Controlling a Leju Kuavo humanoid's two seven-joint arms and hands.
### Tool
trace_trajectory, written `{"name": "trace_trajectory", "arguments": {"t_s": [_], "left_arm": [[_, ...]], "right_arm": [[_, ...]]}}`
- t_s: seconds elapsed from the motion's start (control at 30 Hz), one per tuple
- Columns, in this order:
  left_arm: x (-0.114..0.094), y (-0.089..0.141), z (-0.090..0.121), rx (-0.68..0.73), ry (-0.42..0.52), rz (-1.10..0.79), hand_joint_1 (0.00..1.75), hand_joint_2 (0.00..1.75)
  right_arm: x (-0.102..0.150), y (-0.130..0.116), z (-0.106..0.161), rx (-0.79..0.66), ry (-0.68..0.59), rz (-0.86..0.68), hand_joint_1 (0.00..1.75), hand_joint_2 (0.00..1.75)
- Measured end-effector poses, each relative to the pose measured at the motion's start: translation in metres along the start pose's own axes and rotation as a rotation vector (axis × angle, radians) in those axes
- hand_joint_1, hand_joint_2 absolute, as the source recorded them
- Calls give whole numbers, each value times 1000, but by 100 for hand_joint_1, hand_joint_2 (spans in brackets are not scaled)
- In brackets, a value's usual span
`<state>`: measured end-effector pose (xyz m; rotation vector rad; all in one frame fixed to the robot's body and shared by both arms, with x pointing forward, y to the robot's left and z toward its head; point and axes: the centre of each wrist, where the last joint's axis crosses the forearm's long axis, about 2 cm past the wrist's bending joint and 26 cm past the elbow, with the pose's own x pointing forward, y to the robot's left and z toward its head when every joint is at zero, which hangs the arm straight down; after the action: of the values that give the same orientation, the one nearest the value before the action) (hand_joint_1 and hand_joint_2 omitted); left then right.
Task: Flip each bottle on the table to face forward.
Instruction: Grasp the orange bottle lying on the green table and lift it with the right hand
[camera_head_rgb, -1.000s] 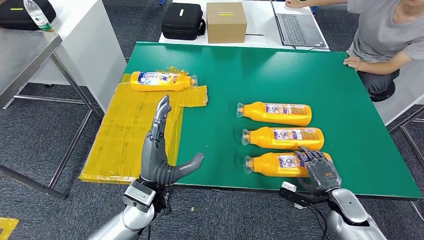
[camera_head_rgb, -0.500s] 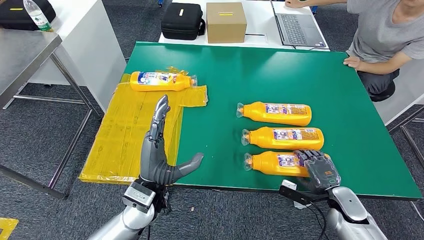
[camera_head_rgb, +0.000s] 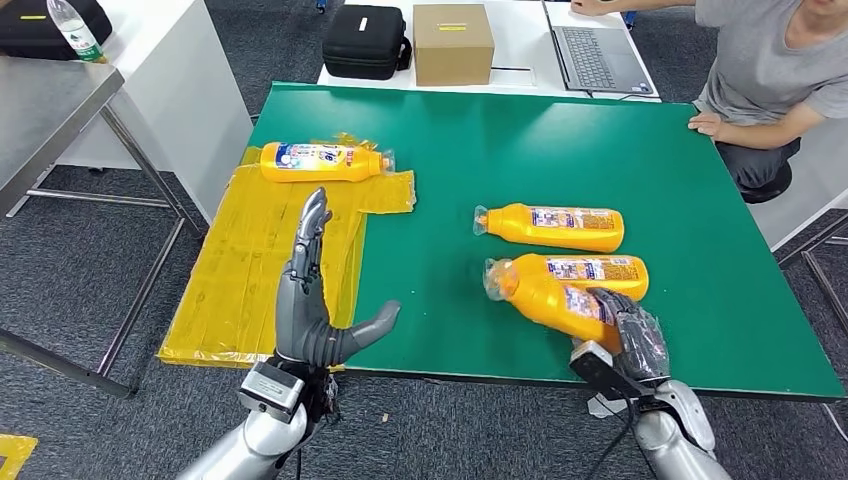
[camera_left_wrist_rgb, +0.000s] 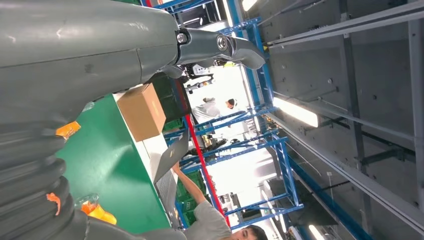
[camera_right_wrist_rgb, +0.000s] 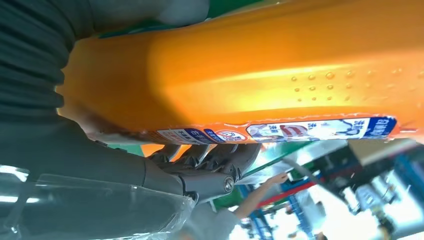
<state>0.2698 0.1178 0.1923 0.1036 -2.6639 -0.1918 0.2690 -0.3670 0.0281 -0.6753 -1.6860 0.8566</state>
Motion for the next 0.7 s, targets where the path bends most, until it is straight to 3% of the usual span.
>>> {"name": "trace_trajectory", "arguments": {"t_s": [0.23, 0.7], "left_arm": [[-2, 2, -1, 13, 8, -4, 0, 175], [-2, 2, 0, 27, 19, -3, 0, 175]], "right_arm": [[9, 14, -1, -93, 11, -174, 175, 175], [13, 22, 0, -160, 3, -225, 175, 175]]}}
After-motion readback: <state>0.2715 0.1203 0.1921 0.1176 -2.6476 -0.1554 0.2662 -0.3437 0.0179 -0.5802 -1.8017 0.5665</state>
